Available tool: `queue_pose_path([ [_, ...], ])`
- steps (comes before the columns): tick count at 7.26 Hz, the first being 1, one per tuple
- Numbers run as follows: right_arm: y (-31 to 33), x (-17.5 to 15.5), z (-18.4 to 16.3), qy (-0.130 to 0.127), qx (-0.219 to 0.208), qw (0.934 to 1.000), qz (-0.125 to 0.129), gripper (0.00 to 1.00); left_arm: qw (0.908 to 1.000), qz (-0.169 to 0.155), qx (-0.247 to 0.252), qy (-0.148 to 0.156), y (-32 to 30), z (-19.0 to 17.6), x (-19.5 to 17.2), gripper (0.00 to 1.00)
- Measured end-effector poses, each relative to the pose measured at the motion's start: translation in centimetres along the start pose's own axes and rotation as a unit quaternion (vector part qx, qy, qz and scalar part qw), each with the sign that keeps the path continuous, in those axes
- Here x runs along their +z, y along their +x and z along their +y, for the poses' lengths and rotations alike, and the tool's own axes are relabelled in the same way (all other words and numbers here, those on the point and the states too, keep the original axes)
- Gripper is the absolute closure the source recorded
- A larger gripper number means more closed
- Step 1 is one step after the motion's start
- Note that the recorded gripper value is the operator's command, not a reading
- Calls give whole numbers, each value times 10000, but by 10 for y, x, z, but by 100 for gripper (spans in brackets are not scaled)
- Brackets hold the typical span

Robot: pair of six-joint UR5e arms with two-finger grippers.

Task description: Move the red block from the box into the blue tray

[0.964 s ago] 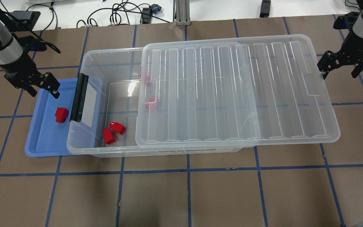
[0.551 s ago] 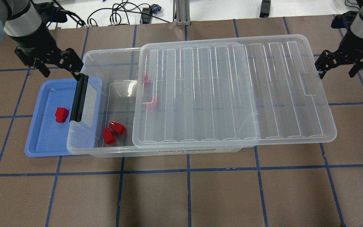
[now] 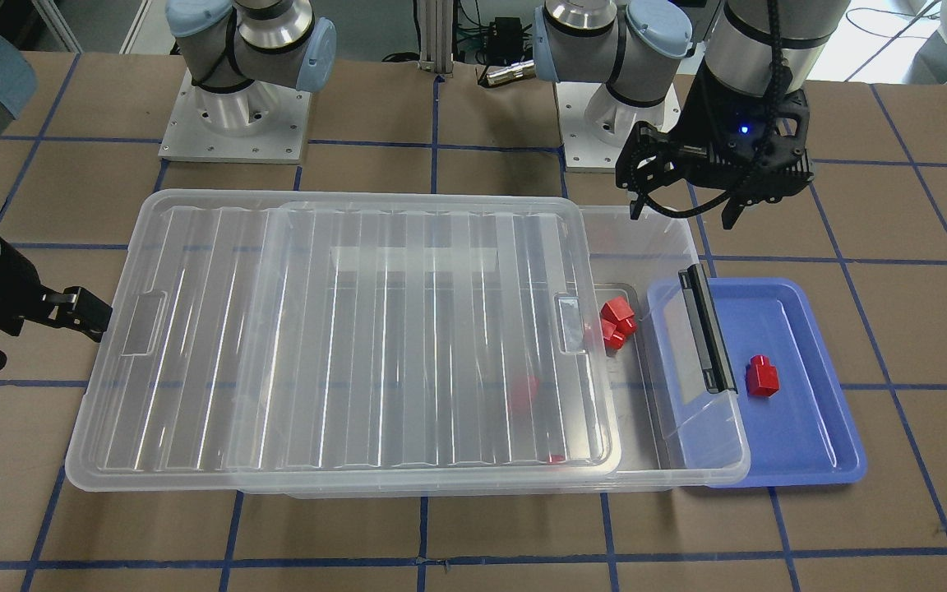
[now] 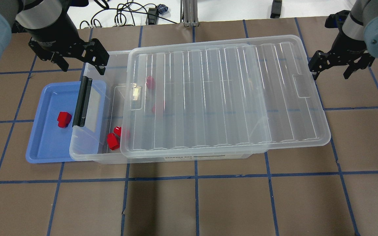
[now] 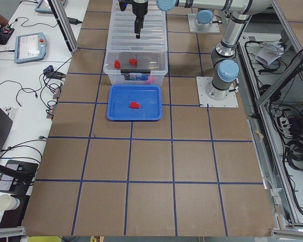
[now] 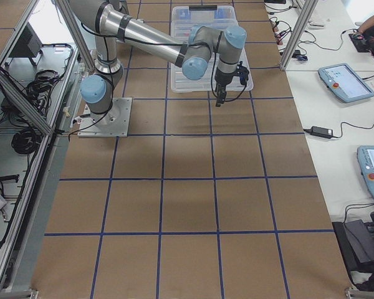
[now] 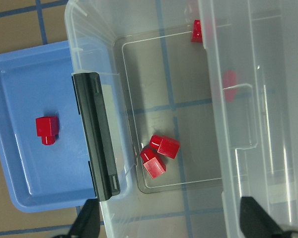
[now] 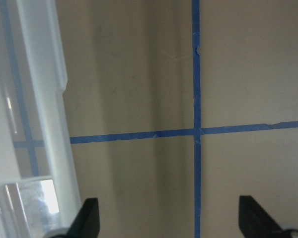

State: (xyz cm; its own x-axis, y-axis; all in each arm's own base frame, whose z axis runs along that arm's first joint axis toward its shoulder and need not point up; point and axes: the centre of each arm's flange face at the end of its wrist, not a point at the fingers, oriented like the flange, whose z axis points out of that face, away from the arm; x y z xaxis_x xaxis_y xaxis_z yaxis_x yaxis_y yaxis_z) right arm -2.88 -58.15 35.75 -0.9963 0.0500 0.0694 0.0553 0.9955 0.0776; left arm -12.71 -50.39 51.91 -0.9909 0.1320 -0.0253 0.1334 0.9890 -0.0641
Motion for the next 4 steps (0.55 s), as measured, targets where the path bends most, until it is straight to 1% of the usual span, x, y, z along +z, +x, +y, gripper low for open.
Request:
queue_pose_path([
  [1,-10,0,0,1,71,10000,4,0,9999,107,-60,108,-5,1,-9,0],
  [2,-26,-1,0,6,127,9999,14,0,9998,146,-143,64,-13,1,-7,0],
  [4,-62,-1,2,24,215,9998,36,0,9992,177,-329,-142,-28,6,9,0],
])
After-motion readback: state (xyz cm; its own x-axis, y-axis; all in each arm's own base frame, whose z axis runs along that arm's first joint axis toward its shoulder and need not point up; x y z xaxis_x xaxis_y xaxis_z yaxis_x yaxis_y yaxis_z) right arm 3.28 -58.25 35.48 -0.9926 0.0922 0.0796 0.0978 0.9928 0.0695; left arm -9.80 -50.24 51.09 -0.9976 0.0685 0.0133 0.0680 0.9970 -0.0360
